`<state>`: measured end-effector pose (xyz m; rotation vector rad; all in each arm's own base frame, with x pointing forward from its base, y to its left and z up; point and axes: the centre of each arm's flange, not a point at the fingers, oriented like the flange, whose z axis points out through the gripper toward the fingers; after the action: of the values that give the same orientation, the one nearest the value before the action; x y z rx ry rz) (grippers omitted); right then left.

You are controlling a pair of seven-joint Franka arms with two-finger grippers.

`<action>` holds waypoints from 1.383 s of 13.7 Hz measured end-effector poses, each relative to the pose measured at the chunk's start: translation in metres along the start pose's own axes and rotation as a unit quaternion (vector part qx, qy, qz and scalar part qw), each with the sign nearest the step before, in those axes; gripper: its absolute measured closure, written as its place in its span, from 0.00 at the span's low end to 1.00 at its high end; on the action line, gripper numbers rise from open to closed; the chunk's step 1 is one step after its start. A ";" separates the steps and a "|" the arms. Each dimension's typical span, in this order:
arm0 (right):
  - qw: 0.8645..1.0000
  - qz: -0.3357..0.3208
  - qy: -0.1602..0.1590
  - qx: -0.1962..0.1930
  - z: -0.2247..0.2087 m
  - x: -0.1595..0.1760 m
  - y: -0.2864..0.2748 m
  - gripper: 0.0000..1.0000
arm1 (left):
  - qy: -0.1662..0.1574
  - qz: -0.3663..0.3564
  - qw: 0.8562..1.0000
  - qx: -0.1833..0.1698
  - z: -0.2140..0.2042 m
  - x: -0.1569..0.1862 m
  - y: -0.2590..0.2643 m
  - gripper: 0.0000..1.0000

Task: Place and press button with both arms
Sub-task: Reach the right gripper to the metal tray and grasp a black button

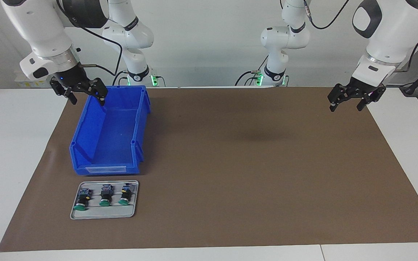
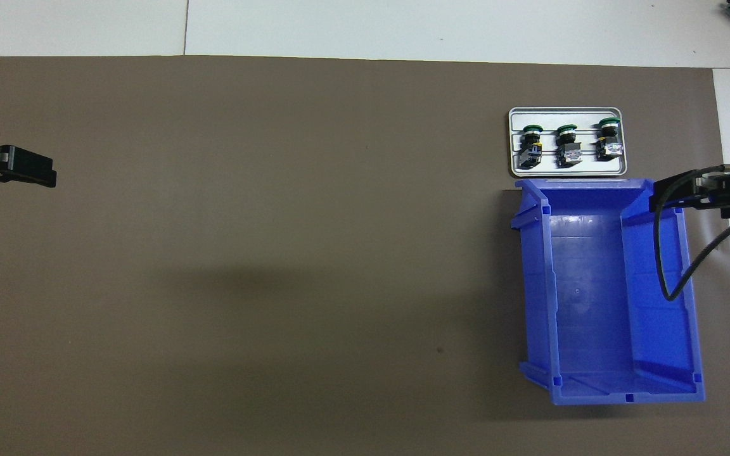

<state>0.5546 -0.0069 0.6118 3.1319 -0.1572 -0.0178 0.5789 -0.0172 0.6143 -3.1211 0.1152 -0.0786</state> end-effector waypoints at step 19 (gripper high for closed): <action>0.997 -0.023 0.074 0.007 0.107 0.090 0.005 0.04 | 0.000 0.000 1.000 0.000 0.000 0.000 0.000 0.00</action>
<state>0.6424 -0.0212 0.5037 3.1339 -0.0854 0.2148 0.5789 -0.0172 0.6143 -3.1211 0.1152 -0.0786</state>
